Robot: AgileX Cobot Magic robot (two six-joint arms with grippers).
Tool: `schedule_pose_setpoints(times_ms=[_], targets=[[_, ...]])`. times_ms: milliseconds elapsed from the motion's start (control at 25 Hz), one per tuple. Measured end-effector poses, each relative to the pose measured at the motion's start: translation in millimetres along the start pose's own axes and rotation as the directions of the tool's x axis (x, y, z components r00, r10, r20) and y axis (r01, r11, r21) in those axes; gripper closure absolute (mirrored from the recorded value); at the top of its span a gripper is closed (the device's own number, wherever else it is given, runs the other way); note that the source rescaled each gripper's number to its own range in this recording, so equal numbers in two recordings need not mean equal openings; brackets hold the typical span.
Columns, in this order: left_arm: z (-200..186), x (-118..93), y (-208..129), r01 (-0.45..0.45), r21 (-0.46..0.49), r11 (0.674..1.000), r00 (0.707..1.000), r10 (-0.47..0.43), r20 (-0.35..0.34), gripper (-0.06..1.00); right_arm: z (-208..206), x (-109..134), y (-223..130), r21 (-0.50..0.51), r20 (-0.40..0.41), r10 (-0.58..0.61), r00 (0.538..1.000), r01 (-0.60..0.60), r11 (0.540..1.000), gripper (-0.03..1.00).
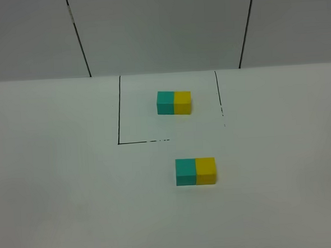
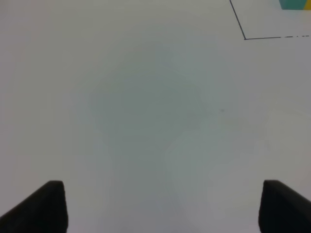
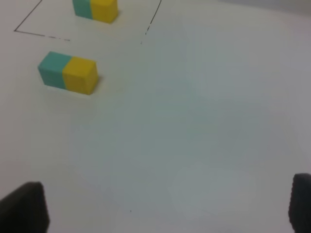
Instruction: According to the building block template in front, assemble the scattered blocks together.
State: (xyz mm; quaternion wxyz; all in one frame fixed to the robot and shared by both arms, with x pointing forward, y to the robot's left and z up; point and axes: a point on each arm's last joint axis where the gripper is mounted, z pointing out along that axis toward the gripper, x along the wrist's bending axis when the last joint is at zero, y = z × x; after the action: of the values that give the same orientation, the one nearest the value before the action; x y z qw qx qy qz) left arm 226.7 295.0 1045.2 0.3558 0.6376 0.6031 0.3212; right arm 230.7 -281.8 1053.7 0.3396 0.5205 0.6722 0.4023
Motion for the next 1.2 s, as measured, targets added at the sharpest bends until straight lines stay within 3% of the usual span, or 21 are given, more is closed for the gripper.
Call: schedule_pose_setpoints(times_ms=[1200], targets=[[0.0,0.0,0.0,0.0,0.0,1.0,1.0,0.0,0.0,0.08,-0.2,-0.2,0.2,-0.005,0.003,0.006,1.0,-0.006,1.0,-0.03]])
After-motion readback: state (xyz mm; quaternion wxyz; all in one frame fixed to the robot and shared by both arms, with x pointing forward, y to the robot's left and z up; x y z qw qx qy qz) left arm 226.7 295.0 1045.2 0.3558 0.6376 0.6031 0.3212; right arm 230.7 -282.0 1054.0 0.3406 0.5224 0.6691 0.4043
